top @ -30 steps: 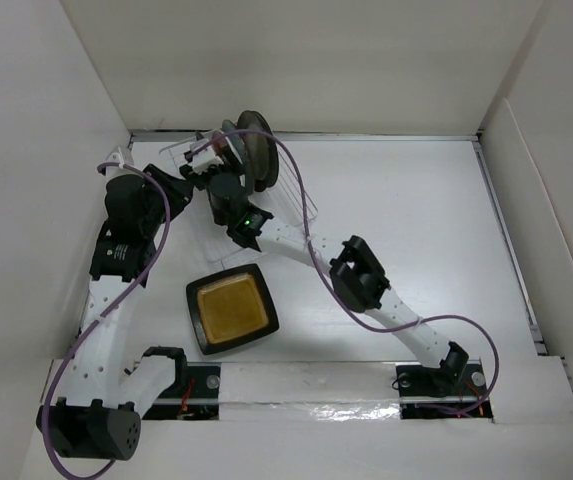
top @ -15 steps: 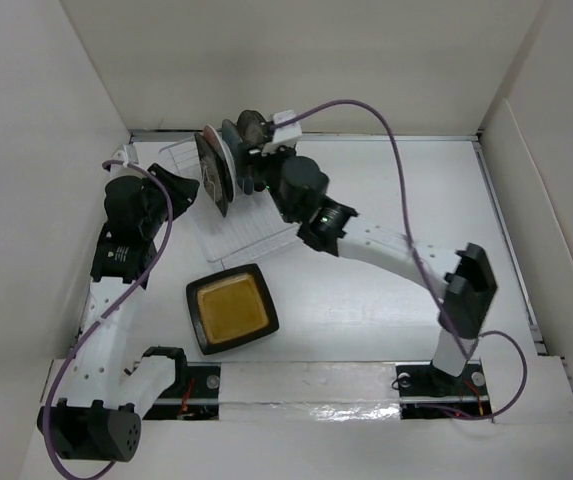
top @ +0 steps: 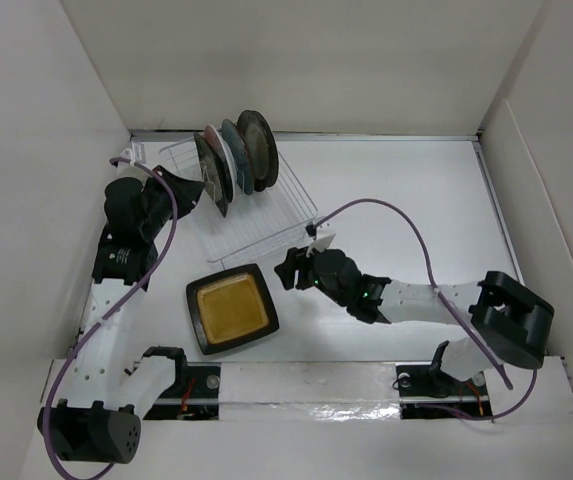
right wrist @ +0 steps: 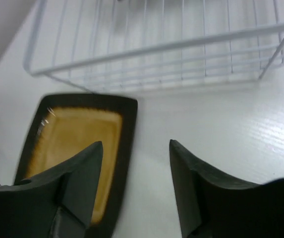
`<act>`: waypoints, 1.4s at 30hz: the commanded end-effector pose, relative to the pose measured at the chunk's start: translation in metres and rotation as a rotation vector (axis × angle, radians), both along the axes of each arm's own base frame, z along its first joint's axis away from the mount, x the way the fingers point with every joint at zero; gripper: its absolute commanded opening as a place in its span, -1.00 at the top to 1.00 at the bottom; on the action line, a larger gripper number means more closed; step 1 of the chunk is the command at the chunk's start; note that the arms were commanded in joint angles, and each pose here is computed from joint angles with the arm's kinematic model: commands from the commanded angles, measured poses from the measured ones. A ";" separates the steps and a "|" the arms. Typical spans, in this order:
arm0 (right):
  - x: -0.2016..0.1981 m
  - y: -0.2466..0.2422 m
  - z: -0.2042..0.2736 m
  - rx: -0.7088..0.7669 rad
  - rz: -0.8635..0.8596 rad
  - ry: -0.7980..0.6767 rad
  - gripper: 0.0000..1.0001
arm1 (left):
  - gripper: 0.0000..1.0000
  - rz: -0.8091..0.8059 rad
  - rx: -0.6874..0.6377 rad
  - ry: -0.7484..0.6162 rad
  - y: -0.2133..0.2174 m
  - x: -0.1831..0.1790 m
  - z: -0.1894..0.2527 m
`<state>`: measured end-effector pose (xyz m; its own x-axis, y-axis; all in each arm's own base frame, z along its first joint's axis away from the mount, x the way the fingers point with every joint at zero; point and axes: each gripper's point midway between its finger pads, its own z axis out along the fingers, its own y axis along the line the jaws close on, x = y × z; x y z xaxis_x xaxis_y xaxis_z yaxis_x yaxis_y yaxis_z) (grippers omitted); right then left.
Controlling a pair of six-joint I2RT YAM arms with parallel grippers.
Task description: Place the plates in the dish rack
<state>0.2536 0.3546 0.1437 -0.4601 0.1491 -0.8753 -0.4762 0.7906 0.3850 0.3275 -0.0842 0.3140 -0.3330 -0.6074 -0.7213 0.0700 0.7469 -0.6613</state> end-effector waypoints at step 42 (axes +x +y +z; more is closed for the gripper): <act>-0.061 0.076 -0.102 0.420 0.381 0.539 1.00 | 0.69 -0.110 0.025 -0.145 -0.014 -0.007 0.030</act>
